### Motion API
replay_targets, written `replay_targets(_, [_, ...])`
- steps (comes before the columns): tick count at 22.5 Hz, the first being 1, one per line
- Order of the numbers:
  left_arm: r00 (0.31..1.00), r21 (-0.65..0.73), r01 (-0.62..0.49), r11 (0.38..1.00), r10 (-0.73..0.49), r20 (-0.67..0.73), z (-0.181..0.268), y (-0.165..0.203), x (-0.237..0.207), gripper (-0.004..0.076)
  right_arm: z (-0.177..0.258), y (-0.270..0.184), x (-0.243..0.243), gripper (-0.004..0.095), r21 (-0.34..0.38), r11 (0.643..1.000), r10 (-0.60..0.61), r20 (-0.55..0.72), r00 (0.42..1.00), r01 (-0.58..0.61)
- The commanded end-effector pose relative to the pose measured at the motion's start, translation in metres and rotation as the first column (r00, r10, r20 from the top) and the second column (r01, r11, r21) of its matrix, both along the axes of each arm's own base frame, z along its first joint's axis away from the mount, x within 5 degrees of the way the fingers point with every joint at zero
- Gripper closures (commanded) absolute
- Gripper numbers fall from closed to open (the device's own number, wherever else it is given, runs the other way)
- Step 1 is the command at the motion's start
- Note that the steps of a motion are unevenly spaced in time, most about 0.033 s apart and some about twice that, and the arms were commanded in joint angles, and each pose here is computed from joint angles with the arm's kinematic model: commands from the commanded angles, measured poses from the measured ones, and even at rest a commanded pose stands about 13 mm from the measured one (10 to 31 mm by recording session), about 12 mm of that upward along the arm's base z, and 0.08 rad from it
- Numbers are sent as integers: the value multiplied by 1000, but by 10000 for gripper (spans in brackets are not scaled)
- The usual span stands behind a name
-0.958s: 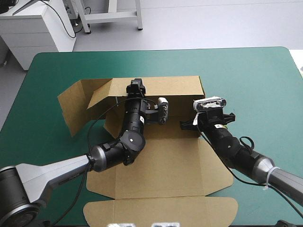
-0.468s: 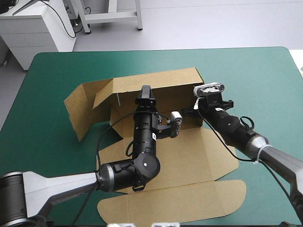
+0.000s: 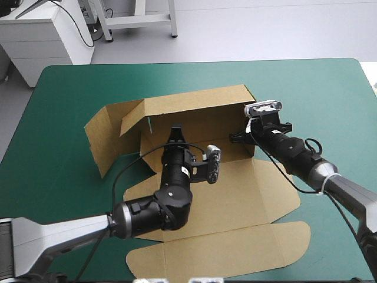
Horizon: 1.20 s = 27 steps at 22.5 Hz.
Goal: Fold the box
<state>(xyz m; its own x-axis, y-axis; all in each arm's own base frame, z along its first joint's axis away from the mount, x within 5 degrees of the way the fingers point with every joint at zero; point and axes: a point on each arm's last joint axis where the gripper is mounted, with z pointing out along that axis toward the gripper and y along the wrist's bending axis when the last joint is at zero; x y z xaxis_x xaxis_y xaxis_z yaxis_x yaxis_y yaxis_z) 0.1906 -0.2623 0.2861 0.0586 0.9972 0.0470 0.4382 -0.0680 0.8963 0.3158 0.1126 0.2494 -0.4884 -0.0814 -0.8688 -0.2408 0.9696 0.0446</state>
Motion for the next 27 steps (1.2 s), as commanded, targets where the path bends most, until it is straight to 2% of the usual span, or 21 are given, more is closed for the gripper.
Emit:
replay_targets(1, [995,-185,-17,983,-1,-96,55,17,4,726,14,2,-1,926,35,998,49,14,999,-49])
replay_targets(3, [977,-284,-44,958,-18,-211,89,32,14,726,14,-1,0,926,44,998,41,8,999,-42])
replay_targets(6, [905,-524,-144,840,-103,-413,144,69,31,726,12,-6,0,925,66,996,55,-18,998,-54])
replay_targets(7, [895,-558,-170,812,-110,-433,151,78,36,726,12,-7,1,925,70,996,60,-23,998,-58])
replay_targets(8, [882,-631,-254,733,-93,-462,164,103,50,726,11,-9,1,925,82,995,67,-36,997,-64])
replay_targets(9, [881,-658,-300,690,-64,-469,167,119,57,727,11,-10,1,925,84,995,66,-38,997,-63])
replay_targets(11, [858,-753,-448,482,-5,-514,175,171,76,732,12,-13,2,924,90,994,74,-44,996,-70])
replay_targets(12, [848,-776,-487,400,4,-530,177,189,80,732,12,-13,2,924,85,994,79,-42,996,-75])
replay_targets(13, [834,-795,-530,294,12,-551,179,215,83,732,15,-12,4,924,75,993,91,-33,995,-89])
replay_targets(16, [826,-824,-560,83,-25,-563,187,268,80,732,19,-12,6,924,83,993,86,-26,996,-83])
replay_targets(17, [827,-827,-562,-19,-25,-562,187,289,77,732,20,-12,6,924,83,993,86,-28,996,-83])
replay_targets(19, [830,-822,-554,-134,-9,-558,186,314,74,732,19,-11,5,924,81,992,97,-36,995,-94])
replay_targets(22, [829,-797,-533,-285,14,-559,174,344,71,732,17,-10,5,924,92,991,102,-49,994,-97])
replay_targets(27, [767,-718,-565,-406,61,-638,127,365,75,732,11,-9,7,924,106,990,96,-75,993,-88])
